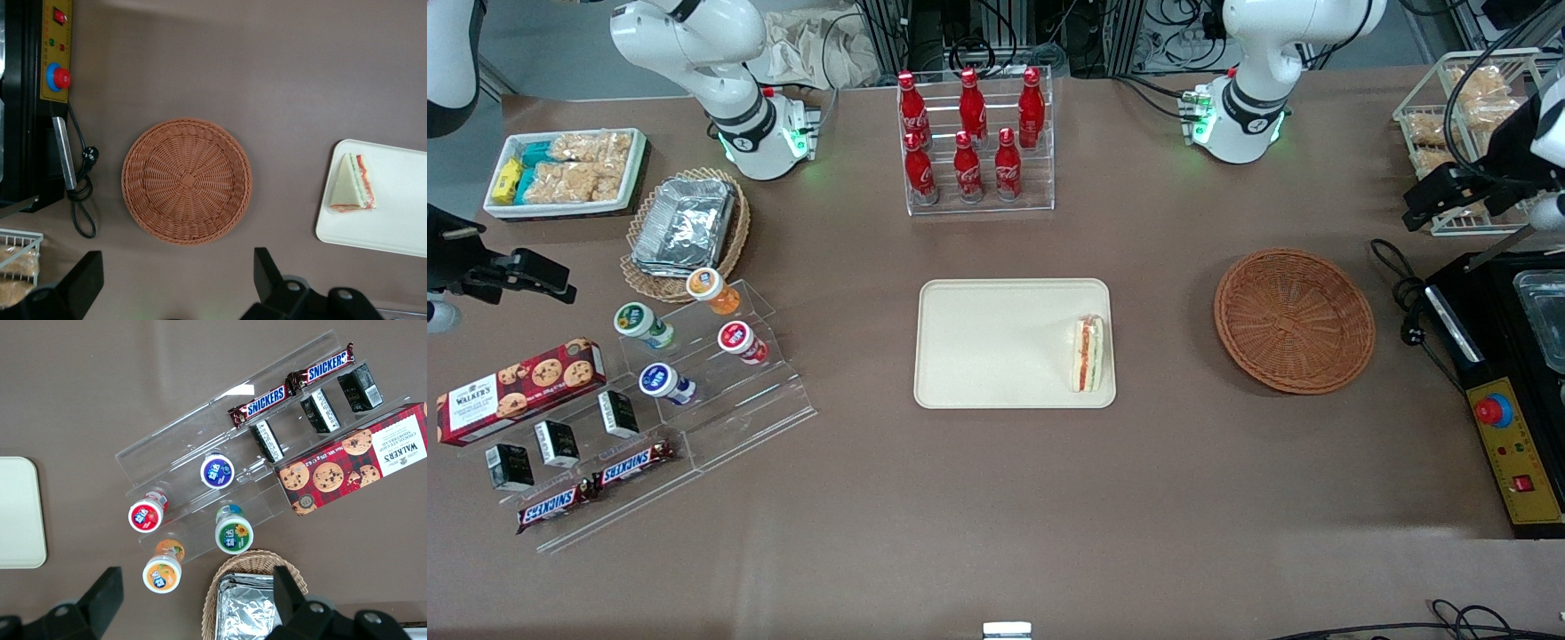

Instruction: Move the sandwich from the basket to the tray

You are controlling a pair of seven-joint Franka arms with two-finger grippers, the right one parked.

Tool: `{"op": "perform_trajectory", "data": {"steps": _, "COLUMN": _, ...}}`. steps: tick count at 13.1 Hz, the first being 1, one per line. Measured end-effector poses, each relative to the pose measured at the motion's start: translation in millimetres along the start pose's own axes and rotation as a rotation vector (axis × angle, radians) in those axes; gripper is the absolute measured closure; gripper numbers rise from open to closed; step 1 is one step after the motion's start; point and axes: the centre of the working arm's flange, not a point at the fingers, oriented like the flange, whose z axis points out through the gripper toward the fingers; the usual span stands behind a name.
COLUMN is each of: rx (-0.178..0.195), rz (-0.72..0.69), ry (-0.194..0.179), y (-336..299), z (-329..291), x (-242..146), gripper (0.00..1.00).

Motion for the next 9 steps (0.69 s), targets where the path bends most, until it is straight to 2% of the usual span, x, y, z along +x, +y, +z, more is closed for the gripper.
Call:
{"op": "perform_trajectory", "data": {"steps": 3, "rx": -0.002, "rz": 0.115, "ry": -0.022, "y": -0.2, "z": 13.4, "x": -21.9, "gripper": 0.0}}
{"op": "perform_trajectory", "data": {"steps": 9, "rx": -0.003, "rz": 0.171, "ry": 0.0, "y": 4.8, "z": 2.1, "x": -17.8, "gripper": 0.0}}
